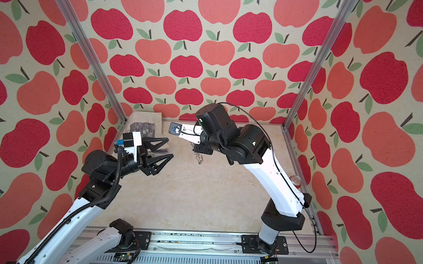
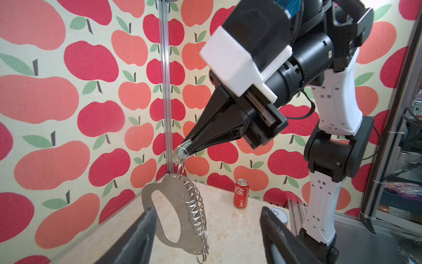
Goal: Attach keys to a key ring
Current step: Insert the key into the keyring, then place the keyring at the center of the table.
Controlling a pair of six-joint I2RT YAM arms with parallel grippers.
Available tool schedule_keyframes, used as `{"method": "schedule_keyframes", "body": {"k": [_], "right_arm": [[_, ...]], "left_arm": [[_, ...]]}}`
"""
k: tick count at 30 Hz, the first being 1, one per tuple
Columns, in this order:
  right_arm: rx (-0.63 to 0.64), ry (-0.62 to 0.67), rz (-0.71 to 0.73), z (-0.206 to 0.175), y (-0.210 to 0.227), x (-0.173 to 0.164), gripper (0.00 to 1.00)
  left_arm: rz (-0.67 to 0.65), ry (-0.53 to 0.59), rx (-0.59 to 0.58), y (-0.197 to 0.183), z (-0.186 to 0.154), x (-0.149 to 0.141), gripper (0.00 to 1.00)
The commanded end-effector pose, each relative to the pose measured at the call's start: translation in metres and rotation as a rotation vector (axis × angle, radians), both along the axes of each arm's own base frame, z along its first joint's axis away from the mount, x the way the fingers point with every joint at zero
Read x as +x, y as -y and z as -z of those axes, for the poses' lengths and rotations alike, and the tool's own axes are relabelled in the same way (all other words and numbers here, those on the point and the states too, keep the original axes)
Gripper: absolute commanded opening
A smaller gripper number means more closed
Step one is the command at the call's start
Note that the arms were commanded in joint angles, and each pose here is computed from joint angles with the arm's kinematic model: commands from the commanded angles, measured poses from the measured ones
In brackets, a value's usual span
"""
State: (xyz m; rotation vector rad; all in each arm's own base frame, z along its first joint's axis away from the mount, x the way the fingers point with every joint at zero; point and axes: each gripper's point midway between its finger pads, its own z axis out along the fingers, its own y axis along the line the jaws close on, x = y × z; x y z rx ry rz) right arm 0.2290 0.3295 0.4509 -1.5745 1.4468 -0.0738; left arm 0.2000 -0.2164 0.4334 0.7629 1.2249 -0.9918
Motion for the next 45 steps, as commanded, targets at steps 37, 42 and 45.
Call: {"method": "schedule_keyframes", "body": {"k": [37, 42, 45], "right_arm": [[-0.168, -0.900, 0.127, 0.249, -0.072, 0.040, 0.00], [-0.175, -0.987, 0.224, 0.283, -0.041, 0.035, 0.00], [-0.199, -1.042, 0.273, 0.302, -0.023, 0.022, 0.00]], "left_arm": [[-0.511, -0.270, 0.044, -0.083, 0.061, 0.036, 1.00], [-0.505, -0.272, 0.050, -0.081, 0.062, 0.036, 1.00], [-0.502, -0.274, 0.051, -0.081, 0.063, 0.037, 1.00]]}}
